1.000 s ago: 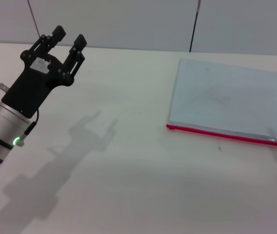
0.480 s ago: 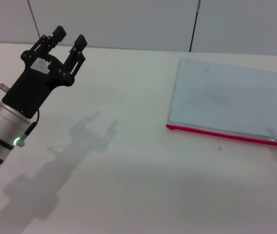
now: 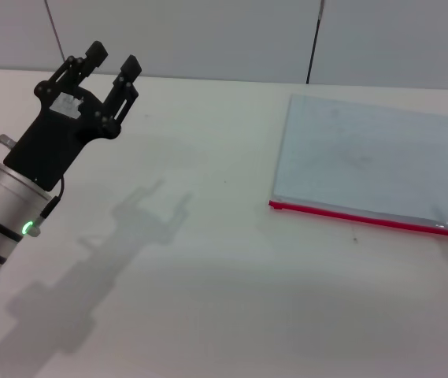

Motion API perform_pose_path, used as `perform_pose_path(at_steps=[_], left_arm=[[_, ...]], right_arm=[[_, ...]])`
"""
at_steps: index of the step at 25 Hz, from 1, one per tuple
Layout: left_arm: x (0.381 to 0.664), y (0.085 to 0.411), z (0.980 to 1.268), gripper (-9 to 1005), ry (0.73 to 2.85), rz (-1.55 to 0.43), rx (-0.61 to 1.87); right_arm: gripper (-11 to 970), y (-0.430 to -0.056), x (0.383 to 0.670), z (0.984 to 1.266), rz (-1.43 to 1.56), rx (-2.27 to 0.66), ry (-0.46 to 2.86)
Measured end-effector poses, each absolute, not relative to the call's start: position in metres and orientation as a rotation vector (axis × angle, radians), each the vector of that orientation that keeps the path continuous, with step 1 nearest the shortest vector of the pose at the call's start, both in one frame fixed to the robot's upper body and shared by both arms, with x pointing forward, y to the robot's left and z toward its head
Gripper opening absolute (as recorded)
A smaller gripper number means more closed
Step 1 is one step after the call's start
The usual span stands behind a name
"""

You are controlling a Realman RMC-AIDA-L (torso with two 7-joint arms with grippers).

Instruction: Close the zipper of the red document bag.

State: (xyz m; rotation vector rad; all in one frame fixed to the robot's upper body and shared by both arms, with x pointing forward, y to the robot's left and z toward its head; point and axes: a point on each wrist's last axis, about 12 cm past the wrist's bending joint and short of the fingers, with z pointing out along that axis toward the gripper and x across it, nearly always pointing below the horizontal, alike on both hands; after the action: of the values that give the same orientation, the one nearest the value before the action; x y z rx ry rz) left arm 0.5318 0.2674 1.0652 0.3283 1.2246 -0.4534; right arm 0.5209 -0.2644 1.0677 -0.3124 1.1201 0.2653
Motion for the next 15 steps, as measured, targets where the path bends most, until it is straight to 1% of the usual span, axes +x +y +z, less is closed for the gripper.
perform_pose_path(at_steps=[15], left_arm=[[0.5315, 0.267, 1.0651, 526, 1.225, -0.456, 0.332]], right_arm=[[614, -0.2605, 0.5244, 1.0671, 0.275, -0.314, 1.136]])
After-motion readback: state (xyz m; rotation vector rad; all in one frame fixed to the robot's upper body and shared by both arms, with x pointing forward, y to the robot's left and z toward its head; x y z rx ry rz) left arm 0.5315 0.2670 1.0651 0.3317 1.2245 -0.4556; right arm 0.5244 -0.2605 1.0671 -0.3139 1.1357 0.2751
